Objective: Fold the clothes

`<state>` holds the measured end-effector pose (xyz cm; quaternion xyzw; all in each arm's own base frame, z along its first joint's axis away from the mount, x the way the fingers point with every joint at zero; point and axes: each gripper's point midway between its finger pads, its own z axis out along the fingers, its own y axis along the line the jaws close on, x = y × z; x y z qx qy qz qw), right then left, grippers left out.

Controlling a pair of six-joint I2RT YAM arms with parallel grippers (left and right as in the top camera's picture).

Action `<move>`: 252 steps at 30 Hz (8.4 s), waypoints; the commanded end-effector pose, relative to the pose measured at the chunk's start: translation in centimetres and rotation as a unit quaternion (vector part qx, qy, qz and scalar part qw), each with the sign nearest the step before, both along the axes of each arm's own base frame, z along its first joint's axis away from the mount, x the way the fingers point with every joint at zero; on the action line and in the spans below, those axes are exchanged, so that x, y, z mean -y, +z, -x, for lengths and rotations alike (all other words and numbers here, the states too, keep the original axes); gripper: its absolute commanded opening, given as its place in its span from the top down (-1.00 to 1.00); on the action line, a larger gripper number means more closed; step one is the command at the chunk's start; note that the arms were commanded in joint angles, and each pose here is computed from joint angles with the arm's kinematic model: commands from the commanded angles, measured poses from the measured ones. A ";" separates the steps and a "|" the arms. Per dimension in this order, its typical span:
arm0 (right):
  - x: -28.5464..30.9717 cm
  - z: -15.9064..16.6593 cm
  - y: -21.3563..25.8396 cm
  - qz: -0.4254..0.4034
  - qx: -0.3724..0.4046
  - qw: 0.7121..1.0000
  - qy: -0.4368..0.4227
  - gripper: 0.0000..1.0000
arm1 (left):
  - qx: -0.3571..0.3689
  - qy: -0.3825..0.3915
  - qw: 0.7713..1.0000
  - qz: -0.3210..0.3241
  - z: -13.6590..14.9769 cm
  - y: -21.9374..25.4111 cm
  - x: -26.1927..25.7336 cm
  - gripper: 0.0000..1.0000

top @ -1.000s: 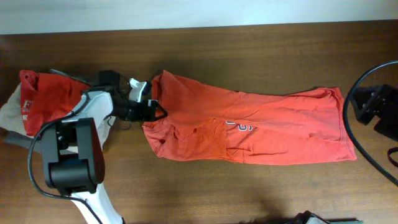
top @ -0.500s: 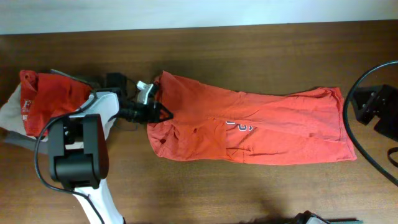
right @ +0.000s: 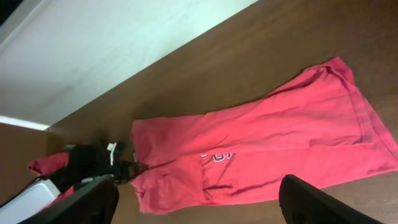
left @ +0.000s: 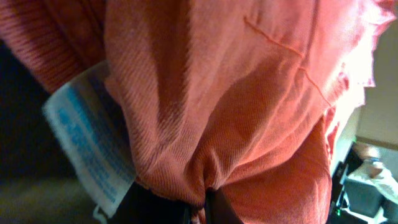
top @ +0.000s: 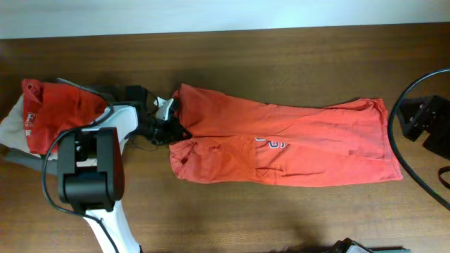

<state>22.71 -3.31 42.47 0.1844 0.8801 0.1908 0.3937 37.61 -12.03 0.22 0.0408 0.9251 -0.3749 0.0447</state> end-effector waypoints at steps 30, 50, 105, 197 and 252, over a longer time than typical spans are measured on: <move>-0.3 0.2 0.1 0.001 0.003 1.000 0.008 -0.75 | 0.259 0.026 0.906 -0.332 2.0 18.4 4.6 0.99; -0.6 0.4 0.3 0.004 0.008 1.000 0.010 -0.75 | 0.322 -0.134 0.865 -0.361 1.3 7.8 19.1 0.01; -0.6 0.5 0.3 0.005 0.009 1.000 0.009 -0.76 | 0.089 0.046 0.990 -0.098 -1.9 11.1 17.9 0.73; -0.4 0.5 0.1 0.009 0.005 1.000 0.006 -0.78 | 0.206 -0.077 0.964 -0.147 -2.5 11.1 18.4 0.32; 0.5 0.1 -2.5 0.002 -0.039 0.999 0.000 -0.84 | 0.288 -0.375 0.848 -0.239 -5.5 3.3 15.4 0.85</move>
